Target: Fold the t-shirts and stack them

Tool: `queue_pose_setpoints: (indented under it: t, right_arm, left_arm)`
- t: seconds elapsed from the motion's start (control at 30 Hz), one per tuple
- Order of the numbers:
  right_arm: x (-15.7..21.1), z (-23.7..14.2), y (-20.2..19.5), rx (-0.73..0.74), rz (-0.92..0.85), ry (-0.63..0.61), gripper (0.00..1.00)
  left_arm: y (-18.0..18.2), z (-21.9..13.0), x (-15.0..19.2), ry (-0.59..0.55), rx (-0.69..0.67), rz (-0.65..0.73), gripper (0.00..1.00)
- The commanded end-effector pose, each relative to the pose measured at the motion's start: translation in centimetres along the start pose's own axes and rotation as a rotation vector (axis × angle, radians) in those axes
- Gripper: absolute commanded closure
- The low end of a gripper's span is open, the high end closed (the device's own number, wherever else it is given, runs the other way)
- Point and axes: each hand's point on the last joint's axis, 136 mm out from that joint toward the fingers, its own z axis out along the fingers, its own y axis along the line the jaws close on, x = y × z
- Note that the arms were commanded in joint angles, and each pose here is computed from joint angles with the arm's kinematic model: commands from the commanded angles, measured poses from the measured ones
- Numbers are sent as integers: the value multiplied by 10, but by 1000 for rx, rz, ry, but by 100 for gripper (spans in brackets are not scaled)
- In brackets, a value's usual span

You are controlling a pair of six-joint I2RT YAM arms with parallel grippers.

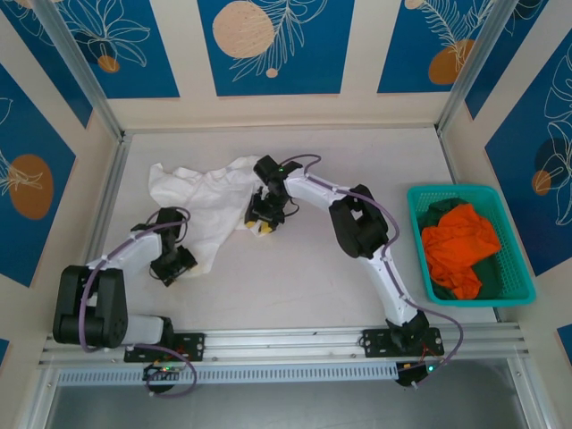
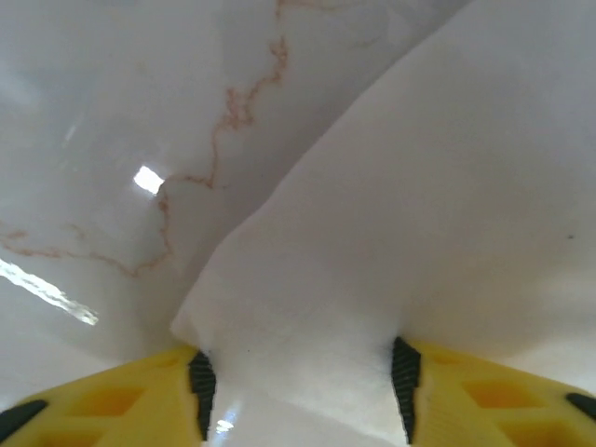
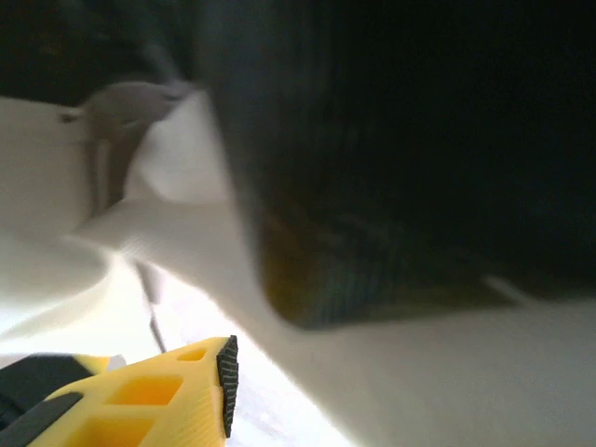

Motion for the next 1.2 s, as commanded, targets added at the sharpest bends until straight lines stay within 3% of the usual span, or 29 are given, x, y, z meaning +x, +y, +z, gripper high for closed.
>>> queue_pose_setpoints:
  t: [0.0, 0.17, 0.27, 0.4, 0.47, 0.83, 0.9, 1.0, 1.17]
  right_arm:
    - [10, 13, -21, 97, 66, 50, 58]
    - [17, 17, -42, 181, 71, 50, 75]
    - [17, 7, -50, 198, 86, 27, 76]
    - [16, -18, -34, 152, -17, -46, 54]
    - [19, -27, -28, 130, -53, -69, 51]
    - [35, -1, -52, 246, -27, -26, 52]
    - [36, 7, -59, 296, -18, -25, 57]
    - [40, 11, -66, 344, 0, -26, 75]
    - [42, -16, -58, 341, -22, -90, 95]
  left_arm:
    - [-3, 10, -7, -16, 14, -9, 51]
    - [-5, 17, -15, -36, 3, 13, 84]
    - [-9, 15, -22, -46, 0, 25, 100]
    - [-17, 3, -32, -86, 21, 37, 100]
    - [-22, -4, -38, -109, 37, 47, 100]
    - [-48, -29, -42, -112, 131, 123, 100]
    - [-49, -30, -39, -103, 133, 141, 100]
    - [-48, -30, -35, -92, 127, 164, 100]
    - [-58, -44, -33, -110, 150, 220, 100]
